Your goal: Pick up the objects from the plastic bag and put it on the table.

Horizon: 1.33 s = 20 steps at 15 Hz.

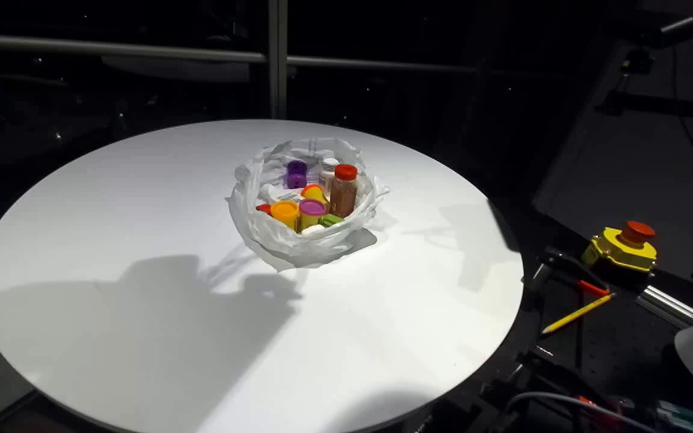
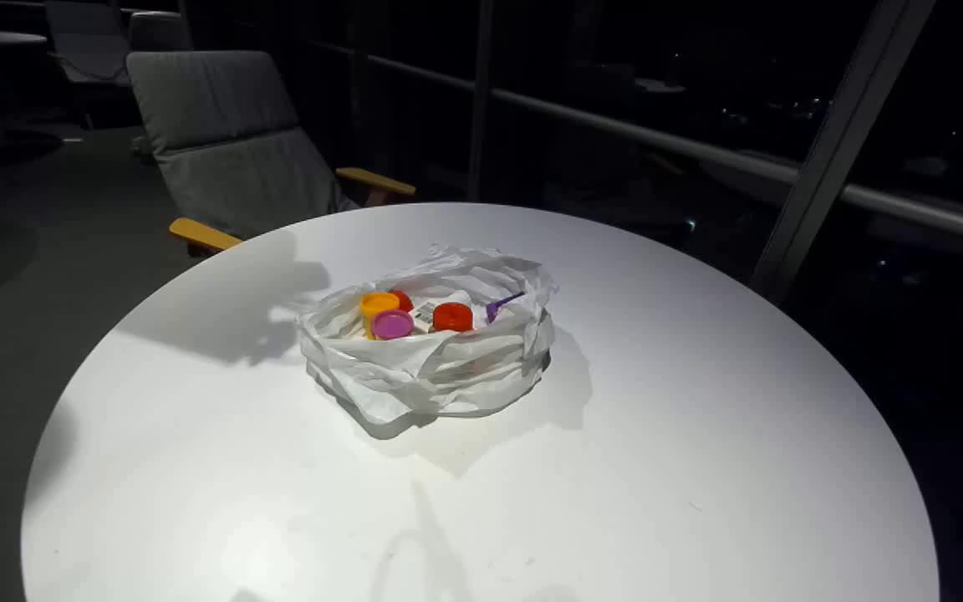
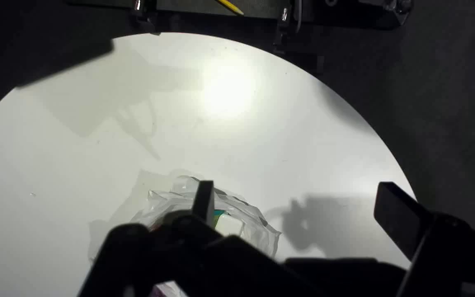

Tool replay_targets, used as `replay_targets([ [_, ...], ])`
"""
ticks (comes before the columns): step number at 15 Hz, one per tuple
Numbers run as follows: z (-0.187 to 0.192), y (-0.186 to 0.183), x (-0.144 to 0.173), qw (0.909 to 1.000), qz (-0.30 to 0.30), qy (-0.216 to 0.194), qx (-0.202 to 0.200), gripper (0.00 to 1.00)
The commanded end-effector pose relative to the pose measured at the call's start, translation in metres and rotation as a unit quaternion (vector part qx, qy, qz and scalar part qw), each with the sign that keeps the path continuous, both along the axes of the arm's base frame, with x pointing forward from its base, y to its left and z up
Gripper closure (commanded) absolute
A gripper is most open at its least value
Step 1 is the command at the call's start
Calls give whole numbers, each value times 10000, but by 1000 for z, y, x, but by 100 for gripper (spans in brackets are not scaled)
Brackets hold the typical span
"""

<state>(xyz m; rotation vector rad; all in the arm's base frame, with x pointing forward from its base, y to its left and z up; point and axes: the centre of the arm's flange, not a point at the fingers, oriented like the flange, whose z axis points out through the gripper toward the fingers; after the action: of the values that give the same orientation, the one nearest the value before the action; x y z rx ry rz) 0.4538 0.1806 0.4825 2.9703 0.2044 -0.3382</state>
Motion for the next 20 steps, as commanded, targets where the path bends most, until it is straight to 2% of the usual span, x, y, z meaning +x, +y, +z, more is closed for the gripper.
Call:
replay_targets([
  [1, 2, 0, 0, 10000, 1, -22, 8, 0],
  [5, -12, -13, 8, 9998, -146, -128, 46, 0],
  [7, -27, -25, 17, 9988, -369, -304, 112, 0],
  [9, -42, -36, 28, 9962, -518, -652, 242, 0],
  [12, -74, -54, 36, 9917, -746, -1005, 281, 0],
  [16, -129, -82, 47, 9860, -1082, -1255, 184, 0],
  [20, -176, -108, 65, 9768, -1299, -1698, 95, 0],
])
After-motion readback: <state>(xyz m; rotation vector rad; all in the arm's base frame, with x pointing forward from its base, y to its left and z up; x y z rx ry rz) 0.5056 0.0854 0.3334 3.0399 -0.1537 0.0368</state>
